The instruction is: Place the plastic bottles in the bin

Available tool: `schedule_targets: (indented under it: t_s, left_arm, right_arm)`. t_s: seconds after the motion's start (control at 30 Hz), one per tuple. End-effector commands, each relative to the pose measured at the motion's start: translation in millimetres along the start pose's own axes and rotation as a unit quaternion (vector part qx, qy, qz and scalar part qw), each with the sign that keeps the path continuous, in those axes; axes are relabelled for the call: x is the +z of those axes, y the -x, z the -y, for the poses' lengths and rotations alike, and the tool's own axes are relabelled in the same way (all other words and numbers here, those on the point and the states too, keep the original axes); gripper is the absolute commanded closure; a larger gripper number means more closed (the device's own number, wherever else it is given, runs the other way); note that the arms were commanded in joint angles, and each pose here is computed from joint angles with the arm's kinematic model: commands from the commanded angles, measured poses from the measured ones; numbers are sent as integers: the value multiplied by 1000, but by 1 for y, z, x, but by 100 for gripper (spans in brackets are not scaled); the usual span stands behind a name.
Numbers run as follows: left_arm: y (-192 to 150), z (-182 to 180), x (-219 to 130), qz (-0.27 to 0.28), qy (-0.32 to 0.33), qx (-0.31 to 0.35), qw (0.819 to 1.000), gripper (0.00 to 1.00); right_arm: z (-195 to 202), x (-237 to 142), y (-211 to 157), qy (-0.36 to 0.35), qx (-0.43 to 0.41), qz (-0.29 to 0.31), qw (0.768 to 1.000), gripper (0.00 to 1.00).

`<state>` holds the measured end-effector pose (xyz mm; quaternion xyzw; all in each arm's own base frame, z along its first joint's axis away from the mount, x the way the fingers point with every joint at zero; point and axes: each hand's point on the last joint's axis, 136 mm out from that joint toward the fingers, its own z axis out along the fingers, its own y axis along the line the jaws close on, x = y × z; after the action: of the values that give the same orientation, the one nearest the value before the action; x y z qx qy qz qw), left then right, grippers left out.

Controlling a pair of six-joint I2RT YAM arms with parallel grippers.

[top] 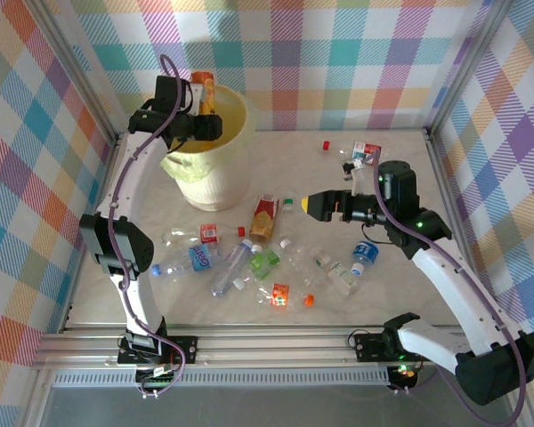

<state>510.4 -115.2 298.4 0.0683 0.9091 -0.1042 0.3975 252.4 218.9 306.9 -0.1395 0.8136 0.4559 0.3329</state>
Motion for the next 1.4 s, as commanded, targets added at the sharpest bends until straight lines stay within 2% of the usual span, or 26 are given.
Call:
schedule_targets:
  t_s: [0.0, 0.33, 0.6, 0.7, 0.9, 1.07, 1.23, 1.37]
  left_arm:
    - [5, -10, -6, 10, 11, 4, 1000, 30]
    - [2, -14, -2, 4, 12, -2, 1000, 24]
    - [16, -10, -18, 26, 2, -11, 1000, 18]
    - [27, -4, -32, 44, -11, -13, 999, 14]
    - [44, 12, -72, 83, -43, -12, 996, 0]
    - [47, 33, -113, 108, -91, -16, 990, 0]
    - [27, 70, -155, 111, -170, -21, 979, 0]
    - [-14, 101, -174, 83, -223, -36, 971, 0]
  right_arm:
    - [-6, 0, 3, 9, -9, 10, 1000, 0]
    - [-5, -1, 0, 4, -5, 8, 1000, 0]
    - [9, 1, -7, -28, 6, 0, 1000, 0]
    - [18, 3, -13, -45, 11, -9, 999, 0]
    - [40, 2, -31, -93, 25, -29, 995, 0]
    - [48, 0, -52, -111, 26, -60, 992, 8]
    - [59, -5, -77, -151, 19, -99, 983, 15]
    - [66, -9, -97, -174, 19, -133, 976, 23]
